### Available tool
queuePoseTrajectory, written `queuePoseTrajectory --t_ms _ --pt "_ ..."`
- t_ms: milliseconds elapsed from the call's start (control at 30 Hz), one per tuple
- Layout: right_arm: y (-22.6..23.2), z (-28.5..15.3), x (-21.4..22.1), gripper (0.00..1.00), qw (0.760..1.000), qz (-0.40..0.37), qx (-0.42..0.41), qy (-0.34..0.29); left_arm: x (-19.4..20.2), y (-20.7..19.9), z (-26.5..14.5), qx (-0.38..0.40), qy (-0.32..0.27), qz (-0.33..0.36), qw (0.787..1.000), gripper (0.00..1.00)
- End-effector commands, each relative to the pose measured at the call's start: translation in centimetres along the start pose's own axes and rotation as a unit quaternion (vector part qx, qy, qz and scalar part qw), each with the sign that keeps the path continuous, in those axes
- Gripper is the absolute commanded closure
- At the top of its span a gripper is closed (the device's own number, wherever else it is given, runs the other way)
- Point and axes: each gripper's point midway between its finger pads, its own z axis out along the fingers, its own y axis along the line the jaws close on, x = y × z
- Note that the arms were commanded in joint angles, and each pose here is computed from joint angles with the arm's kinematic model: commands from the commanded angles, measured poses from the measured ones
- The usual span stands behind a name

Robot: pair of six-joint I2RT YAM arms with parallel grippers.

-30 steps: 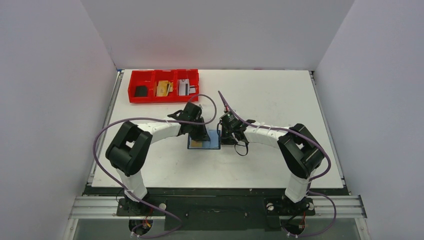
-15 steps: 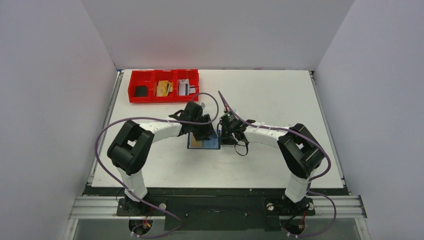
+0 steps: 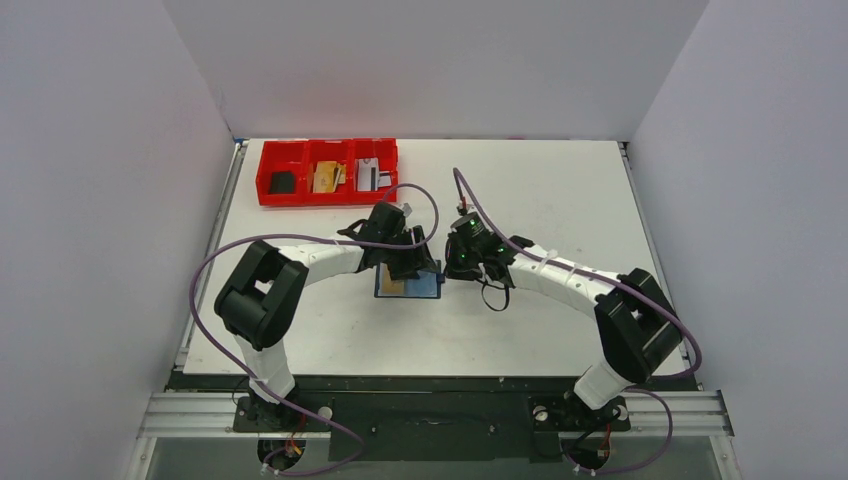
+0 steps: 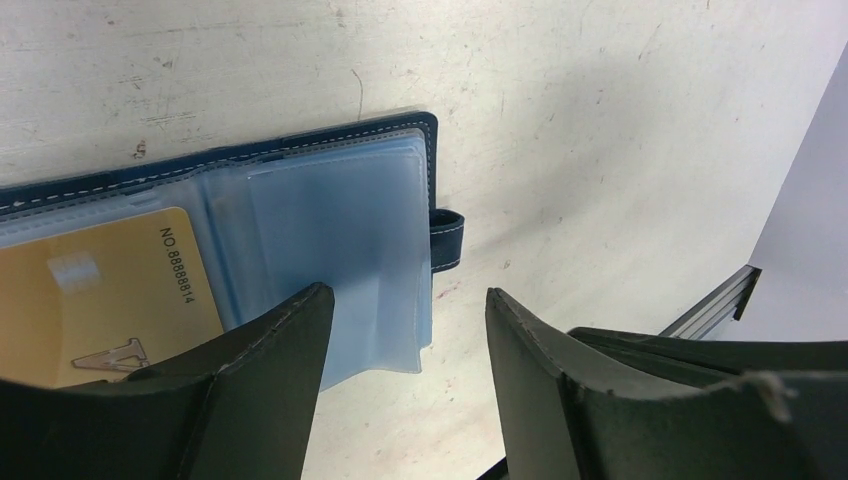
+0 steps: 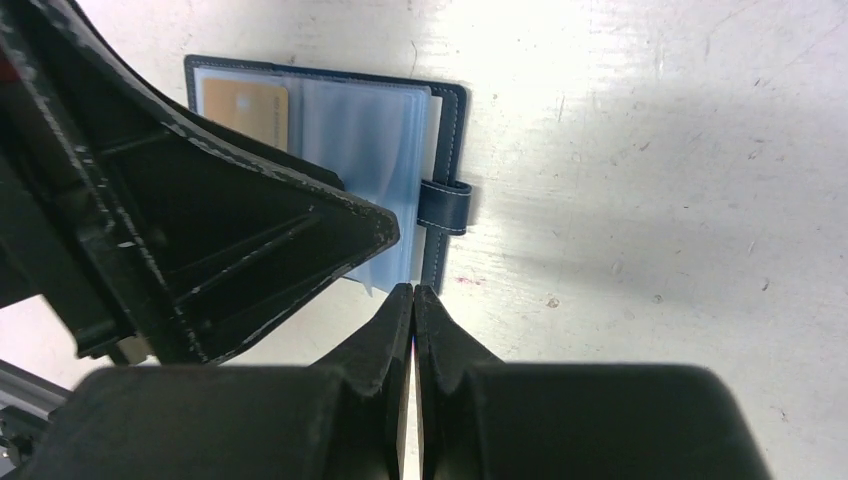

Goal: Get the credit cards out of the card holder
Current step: Remove the credit card from the card holder.

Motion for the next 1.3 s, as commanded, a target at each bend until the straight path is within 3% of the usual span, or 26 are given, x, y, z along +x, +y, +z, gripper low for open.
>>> queuePoseTrajectory --t_ms 0,333,667,833,967,1133,1267 --pt "1.2 -1.1 -1.7 1.00 1.000 0.005 -0.019 -0.025 -1.6 -1.2 -0.9 0.009 -0.024 0.019 0.999 0.45" --pt "3.9 -0.7 -2.1 1.00 0.998 0.003 -0.056 -0.015 -3.1 -0.4 -2.7 -0.008 -0.039 0.018 0.999 0.49" --pt "7.3 1.9 -1.2 1.00 0.997 -0.012 -0.078 0.017 -5.3 4.3 -7.0 -0.109 -0.087 -0.014 0.990 0.50" --pt "9.2 3.6 -0.4 0.93 0.995 -0.015 -0.091 0.039 -4.5 6.6 -7.4 -0.129 -0.078 -0.028 0.988 0.59" --pt "9.7 5.0 0.1 0.81 0.995 -0.017 -0.089 0.048 -3.7 7.6 -7.6 -0.132 -0.073 -0.034 0.988 0.66" --pt "9.4 6.6 1.1 0.78 0.995 -0.014 -0.080 0.061 -3.0 8.3 -7.1 -0.135 -0.063 -0.036 0.988 0.78" --pt "8.9 7.1 1.4 0.78 0.995 -0.009 -0.078 0.064 -3.2 8.2 -6.5 -0.126 -0.065 -0.034 0.989 0.80"
